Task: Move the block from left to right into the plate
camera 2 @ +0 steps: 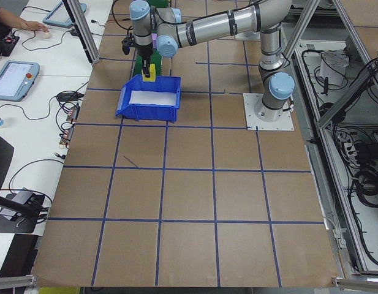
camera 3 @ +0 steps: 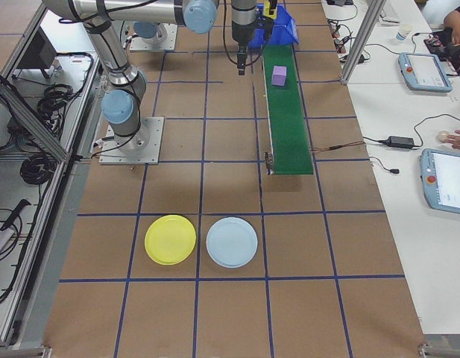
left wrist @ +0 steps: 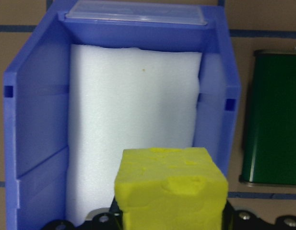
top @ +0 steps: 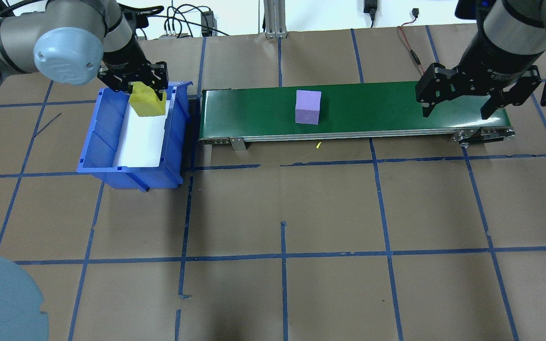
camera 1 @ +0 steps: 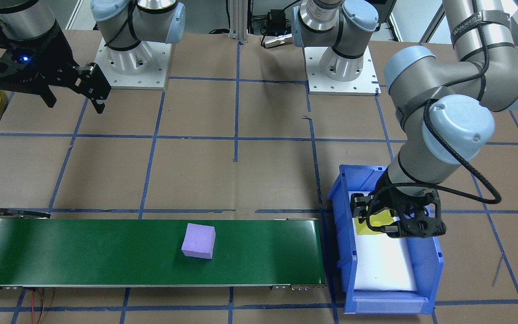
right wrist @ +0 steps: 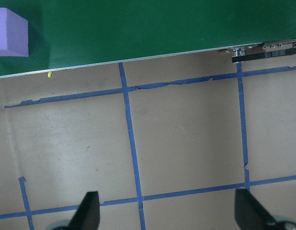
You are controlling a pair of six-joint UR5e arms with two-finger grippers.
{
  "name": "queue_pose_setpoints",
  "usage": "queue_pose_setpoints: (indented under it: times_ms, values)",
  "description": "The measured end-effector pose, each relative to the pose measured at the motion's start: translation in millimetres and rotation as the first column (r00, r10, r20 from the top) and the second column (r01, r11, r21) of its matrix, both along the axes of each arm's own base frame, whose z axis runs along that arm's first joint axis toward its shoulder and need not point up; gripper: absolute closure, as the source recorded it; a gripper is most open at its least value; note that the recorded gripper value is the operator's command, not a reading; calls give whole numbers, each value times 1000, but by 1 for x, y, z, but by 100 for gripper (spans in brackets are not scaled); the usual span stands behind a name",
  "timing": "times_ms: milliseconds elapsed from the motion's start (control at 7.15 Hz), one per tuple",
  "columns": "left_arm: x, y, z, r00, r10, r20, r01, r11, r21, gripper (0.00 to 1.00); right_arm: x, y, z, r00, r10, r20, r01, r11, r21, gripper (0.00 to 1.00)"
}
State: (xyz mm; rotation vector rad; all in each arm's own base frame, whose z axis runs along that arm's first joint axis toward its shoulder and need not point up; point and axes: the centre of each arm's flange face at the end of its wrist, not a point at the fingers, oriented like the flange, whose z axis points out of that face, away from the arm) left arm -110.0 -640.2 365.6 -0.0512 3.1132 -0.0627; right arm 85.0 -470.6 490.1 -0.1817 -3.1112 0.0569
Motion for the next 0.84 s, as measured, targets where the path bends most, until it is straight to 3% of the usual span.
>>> queue_pose_setpoints:
  times_ms: [280, 699, 839]
  values:
    - [-55, -1, -3, 999, -28, -17, 28, 999, -24, 76, 0, 0, 0, 1000, 1, 0, -1, 1000, -1, 0]
    - [-115, -16, -57, 997, -57, -58, 54, 997, -60, 71, 0, 0, 0, 1000, 1, 0, -1, 1000, 1, 0]
    - [-122, -19, -75, 995, -63, -73, 59, 997, -55, 34, -1, 0, 0, 1000, 0, 0, 0, 1000, 2, 0]
